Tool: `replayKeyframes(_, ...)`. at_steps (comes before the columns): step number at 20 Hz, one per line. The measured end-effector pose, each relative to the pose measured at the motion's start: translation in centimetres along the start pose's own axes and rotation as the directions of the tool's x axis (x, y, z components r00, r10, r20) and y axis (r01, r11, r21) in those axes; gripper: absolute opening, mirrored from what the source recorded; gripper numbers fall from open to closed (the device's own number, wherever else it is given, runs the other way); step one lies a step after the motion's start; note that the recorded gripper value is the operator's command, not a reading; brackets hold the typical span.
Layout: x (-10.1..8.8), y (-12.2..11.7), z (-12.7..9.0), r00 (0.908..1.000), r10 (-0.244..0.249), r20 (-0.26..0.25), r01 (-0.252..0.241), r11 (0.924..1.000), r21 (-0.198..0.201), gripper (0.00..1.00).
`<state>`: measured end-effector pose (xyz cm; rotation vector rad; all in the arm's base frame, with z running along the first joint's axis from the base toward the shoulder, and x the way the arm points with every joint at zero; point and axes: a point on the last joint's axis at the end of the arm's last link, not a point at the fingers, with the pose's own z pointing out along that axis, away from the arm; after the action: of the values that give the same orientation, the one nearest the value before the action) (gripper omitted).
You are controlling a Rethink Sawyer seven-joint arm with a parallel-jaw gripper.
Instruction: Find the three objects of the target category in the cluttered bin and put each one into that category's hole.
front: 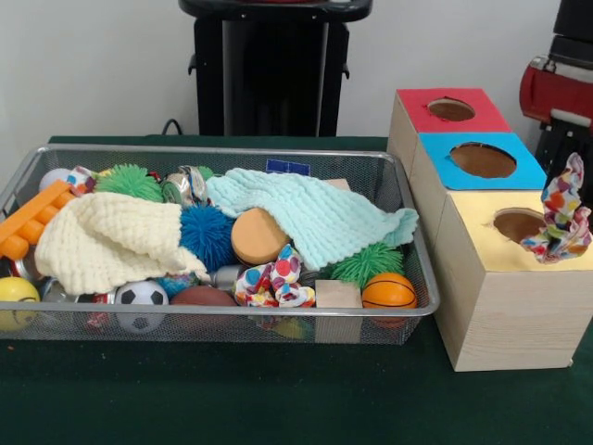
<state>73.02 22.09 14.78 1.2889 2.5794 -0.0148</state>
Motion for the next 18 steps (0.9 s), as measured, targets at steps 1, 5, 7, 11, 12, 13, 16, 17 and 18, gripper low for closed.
replayKeyframes(1, 0.0, 0.0, 0.1, 1.0000, 0.000, 0.000, 0.000, 1.0000, 0.001, 0.00)
replayKeyframes(5, 0.3, -0.2, 0.1, 0.9998, 0.001, -0.021, -0.001, 0.9999, 0.017, 0.00)
replayKeyframes(7, 0.6, -0.4, 0.1, 0.9992, 0.004, -0.040, -0.002, 0.9995, 0.030, 0.00)
replayKeyframes(11, 1.1, -0.5, 0.1, 0.9969, 0.018, -0.077, -0.015, 0.9989, 0.045, 0.00)
replayKeyframes(12, 1.2, -0.6, 0.1, 0.9954, 0.028, -0.091, -0.024, 0.9984, 0.050, 0.00)
replayKeyframes(13, 1.3, -0.6, 0.1, 0.9943, 0.036, -0.100, -0.030, 0.9981, 0.054, 0.00)
replayKeyframes(16, 1.7, -0.9, 0.1, 0.9888, 0.067, -0.133, -0.058, 0.9957, 0.073, 0.00)
replayKeyframes(17, 1.8, -1.1, 0.1, 0.9871, 0.075, -0.141, -0.065, 0.9948, 0.079, 0.00)
replayKeyframes(18, 2.0, -1.3, 0.3, 0.9847, 0.086, -0.152, -0.073, 0.9935, 0.088, 0.00)
